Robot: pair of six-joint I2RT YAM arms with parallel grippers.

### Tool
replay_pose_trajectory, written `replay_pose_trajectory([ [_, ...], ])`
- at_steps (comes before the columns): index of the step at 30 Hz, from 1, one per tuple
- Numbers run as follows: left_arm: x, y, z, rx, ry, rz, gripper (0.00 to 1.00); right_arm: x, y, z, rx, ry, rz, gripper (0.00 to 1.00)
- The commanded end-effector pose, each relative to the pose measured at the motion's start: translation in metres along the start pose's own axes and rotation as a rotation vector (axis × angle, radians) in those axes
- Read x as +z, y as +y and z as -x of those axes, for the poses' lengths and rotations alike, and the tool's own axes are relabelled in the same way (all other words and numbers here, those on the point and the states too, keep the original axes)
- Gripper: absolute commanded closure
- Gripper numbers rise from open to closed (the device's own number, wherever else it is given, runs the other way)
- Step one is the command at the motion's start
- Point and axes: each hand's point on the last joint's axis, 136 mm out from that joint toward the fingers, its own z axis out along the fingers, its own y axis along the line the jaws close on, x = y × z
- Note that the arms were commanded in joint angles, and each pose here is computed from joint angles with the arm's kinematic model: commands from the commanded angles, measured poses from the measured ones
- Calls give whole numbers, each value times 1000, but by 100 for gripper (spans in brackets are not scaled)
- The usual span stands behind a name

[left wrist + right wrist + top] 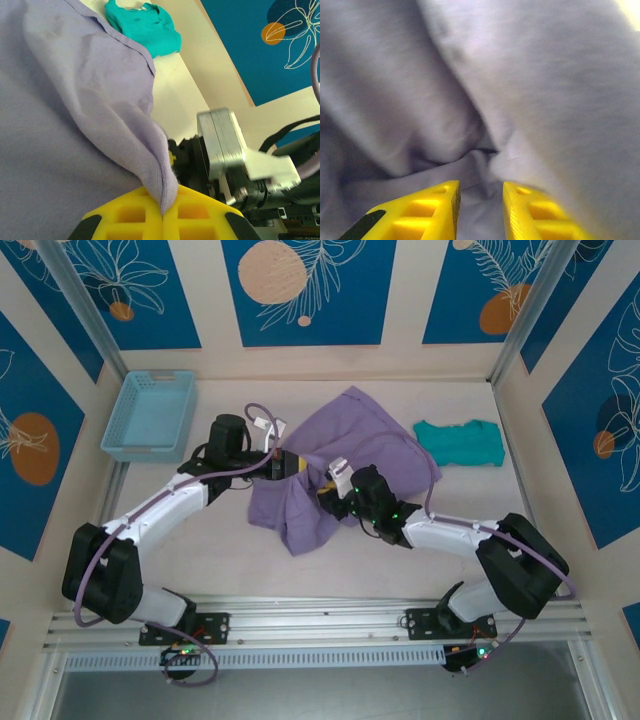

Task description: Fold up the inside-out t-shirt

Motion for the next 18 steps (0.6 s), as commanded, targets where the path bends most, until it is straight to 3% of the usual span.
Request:
replay_pose_trajectory([
  [1, -2, -11, 12, 53, -22, -23, 100, -5, 30, 17, -35, -72, 137, 69],
  [8, -2, -13, 11, 51, -21, -30, 100, 15, 27, 38, -62, -128, 112, 66],
  [15, -4, -16, 11, 54, -25, -41, 100, 41, 16, 50, -69, -161, 131, 56],
  [17, -6, -15, 12, 55, -32, -28, 100, 46, 18, 53, -74, -171, 160, 64],
  [18, -7, -12, 13, 53, -38, -17, 100, 46, 20, 54, -78, -174, 174, 76],
])
